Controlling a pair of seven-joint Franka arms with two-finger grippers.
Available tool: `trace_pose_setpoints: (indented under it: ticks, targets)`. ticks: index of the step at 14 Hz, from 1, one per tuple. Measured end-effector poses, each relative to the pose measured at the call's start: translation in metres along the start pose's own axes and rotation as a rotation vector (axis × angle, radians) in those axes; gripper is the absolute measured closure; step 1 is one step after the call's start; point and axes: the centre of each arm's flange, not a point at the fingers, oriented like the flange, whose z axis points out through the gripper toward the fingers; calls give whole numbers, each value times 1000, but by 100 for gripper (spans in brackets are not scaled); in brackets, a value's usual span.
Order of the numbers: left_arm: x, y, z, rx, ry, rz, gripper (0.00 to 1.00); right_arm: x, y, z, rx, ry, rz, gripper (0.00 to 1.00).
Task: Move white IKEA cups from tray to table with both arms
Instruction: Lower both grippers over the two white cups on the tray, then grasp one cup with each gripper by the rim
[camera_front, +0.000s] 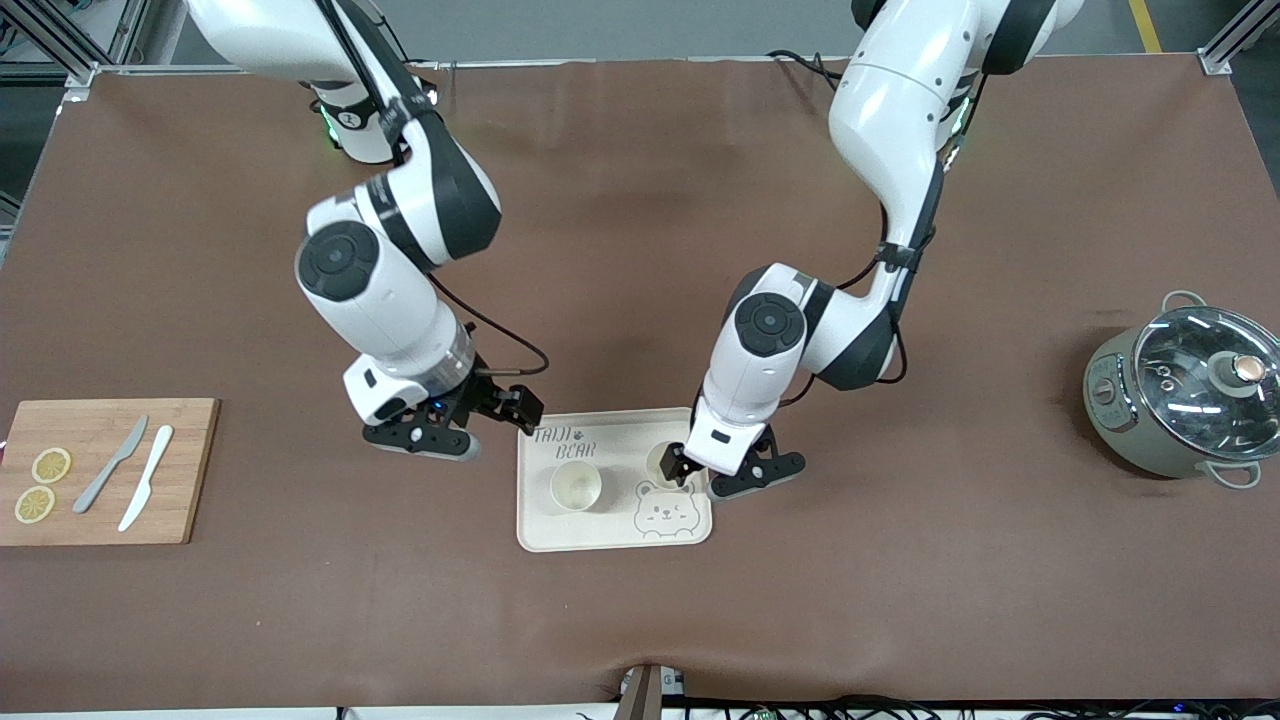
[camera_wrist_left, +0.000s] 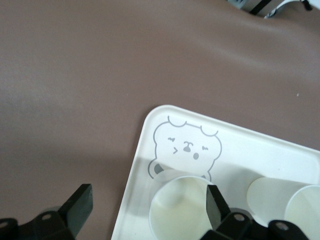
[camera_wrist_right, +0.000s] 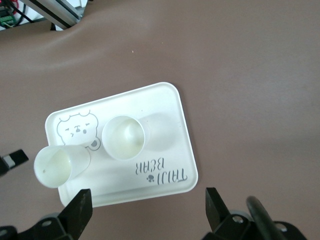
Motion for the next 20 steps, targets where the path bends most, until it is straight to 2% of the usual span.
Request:
trace_pose_setpoints:
  ticks: [5,10,19,20]
  targets:
    - [-25,5,26,27,-25,23,0,8,-2,55,-1,28,-3,0]
    - [-31,1,43,46,-37,28,0,12,-4,92,-4,60,-19,0]
    - [-28,4,40,40,-28,25,92,10,-3,132,11,91,-26,0]
    - [-27,4,39,38,-25,25,97,9,-3,134,10,91,-26,0]
